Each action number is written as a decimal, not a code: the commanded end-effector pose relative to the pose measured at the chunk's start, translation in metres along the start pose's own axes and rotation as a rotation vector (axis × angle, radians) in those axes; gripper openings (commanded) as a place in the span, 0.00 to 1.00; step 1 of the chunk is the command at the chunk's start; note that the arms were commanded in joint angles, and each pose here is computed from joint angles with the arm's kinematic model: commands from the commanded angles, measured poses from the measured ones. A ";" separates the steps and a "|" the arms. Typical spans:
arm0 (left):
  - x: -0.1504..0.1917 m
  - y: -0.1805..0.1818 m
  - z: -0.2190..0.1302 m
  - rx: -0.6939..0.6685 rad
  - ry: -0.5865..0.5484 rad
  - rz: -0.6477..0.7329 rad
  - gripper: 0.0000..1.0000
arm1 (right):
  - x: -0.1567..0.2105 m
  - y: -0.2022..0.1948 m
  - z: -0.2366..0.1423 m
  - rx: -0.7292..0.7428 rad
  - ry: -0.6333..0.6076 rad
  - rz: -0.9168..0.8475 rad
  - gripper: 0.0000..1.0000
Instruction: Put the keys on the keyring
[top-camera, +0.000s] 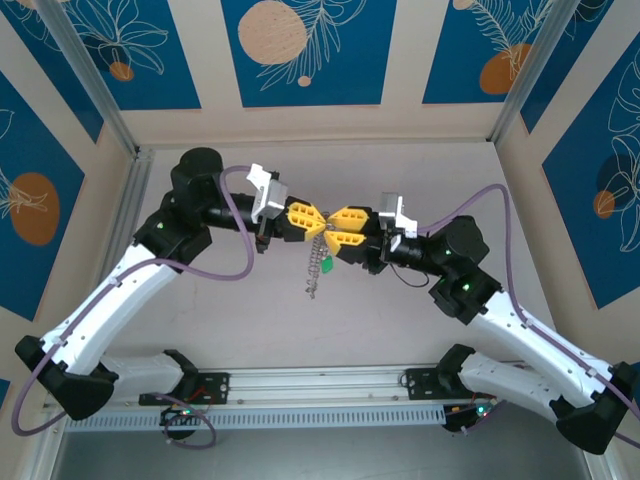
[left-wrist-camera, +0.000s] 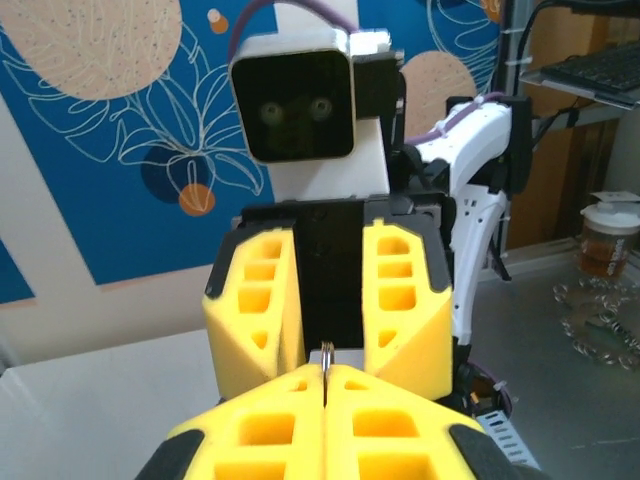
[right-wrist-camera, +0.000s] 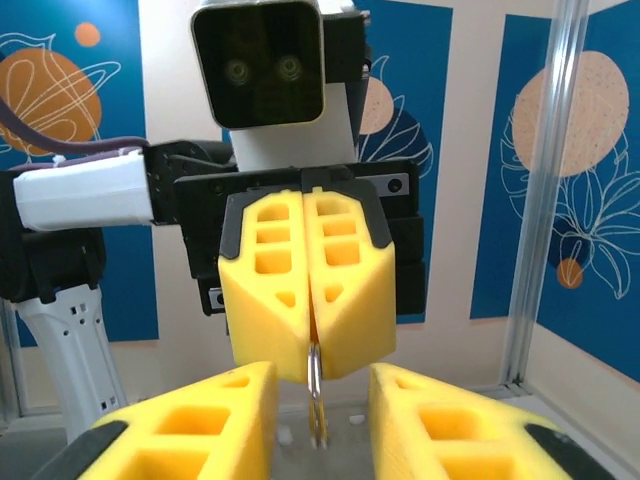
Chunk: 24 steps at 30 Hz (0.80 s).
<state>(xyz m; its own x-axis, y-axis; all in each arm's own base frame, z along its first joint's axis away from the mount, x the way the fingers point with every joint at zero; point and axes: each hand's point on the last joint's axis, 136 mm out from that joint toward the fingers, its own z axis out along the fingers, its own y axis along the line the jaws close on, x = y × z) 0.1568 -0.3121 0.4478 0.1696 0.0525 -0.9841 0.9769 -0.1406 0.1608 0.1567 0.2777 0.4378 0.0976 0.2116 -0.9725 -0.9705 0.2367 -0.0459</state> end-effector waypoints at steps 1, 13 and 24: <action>0.016 0.001 -0.004 -0.032 0.150 0.050 0.00 | 0.006 -0.005 -0.009 0.077 0.113 -0.060 0.39; 0.043 0.005 0.002 -0.037 0.429 0.113 0.00 | 0.032 -0.001 -0.025 0.078 0.353 -0.122 0.36; 0.045 -0.004 0.004 -0.009 0.461 0.120 0.00 | 0.050 -0.006 -0.022 0.064 0.415 -0.075 0.33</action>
<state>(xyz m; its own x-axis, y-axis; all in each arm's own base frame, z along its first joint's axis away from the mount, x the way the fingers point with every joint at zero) 0.1678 -0.3142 0.3931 0.2721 0.4862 -0.8304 0.9623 -0.1355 0.2360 0.1631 0.2678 0.3765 0.0462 -0.2091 -0.9768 -0.9476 0.3002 -0.1091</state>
